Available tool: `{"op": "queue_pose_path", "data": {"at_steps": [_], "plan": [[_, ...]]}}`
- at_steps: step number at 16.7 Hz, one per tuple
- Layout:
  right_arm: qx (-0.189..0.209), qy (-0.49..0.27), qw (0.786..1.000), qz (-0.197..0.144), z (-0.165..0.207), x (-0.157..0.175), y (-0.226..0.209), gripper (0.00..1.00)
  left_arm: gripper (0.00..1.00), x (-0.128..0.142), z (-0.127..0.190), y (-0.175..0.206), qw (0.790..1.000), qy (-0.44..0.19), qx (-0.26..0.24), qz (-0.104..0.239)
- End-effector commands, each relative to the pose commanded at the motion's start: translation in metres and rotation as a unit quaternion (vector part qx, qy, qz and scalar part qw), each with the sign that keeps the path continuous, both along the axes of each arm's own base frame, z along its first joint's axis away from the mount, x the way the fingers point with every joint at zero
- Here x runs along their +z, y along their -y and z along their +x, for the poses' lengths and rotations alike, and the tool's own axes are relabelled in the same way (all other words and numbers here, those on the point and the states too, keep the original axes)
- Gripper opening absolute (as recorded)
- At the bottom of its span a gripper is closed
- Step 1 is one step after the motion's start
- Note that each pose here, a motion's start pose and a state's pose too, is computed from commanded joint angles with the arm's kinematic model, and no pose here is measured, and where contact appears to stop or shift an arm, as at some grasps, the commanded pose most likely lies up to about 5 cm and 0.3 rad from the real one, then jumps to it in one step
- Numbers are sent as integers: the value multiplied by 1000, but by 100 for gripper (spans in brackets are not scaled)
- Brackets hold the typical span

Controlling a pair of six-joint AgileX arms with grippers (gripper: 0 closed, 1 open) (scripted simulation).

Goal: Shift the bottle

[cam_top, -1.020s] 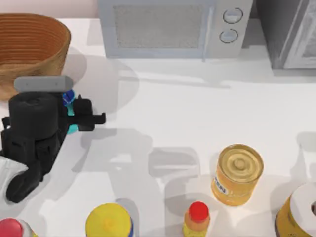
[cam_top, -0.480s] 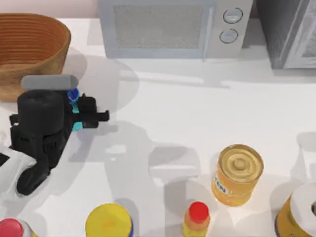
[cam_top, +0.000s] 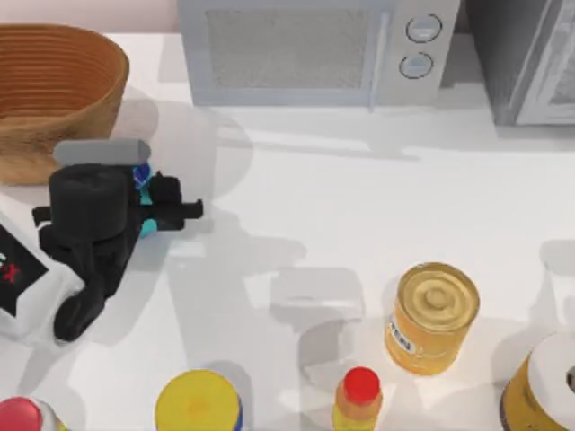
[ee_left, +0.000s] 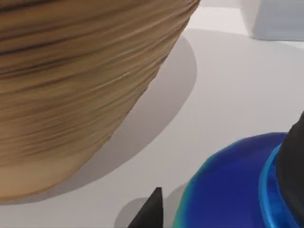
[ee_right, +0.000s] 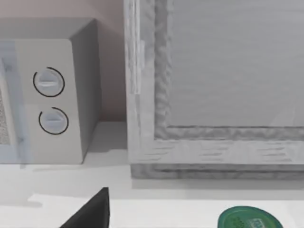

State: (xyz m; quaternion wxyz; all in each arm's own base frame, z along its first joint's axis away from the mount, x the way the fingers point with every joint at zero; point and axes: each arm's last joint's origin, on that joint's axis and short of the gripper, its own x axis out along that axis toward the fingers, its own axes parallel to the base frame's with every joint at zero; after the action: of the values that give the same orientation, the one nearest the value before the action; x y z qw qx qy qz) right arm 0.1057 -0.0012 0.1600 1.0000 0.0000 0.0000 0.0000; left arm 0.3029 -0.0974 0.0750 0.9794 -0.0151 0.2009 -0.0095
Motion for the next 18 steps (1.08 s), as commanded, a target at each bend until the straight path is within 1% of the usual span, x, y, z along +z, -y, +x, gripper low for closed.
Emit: {"op": "queue_pose_path", "data": {"at_steps": [4, 17, 18], "plan": [[0, 0, 1000, 0, 0, 0, 0, 100, 0, 0, 1, 0, 1000, 1, -1, -1], [0, 0, 1000, 0, 0, 0, 0, 100, 98, 0, 1, 0, 1000, 1, -1, -1], [0, 0, 1000, 0, 0, 0, 0, 100, 100, 0, 1, 0, 1000, 1, -1, -1]]}}
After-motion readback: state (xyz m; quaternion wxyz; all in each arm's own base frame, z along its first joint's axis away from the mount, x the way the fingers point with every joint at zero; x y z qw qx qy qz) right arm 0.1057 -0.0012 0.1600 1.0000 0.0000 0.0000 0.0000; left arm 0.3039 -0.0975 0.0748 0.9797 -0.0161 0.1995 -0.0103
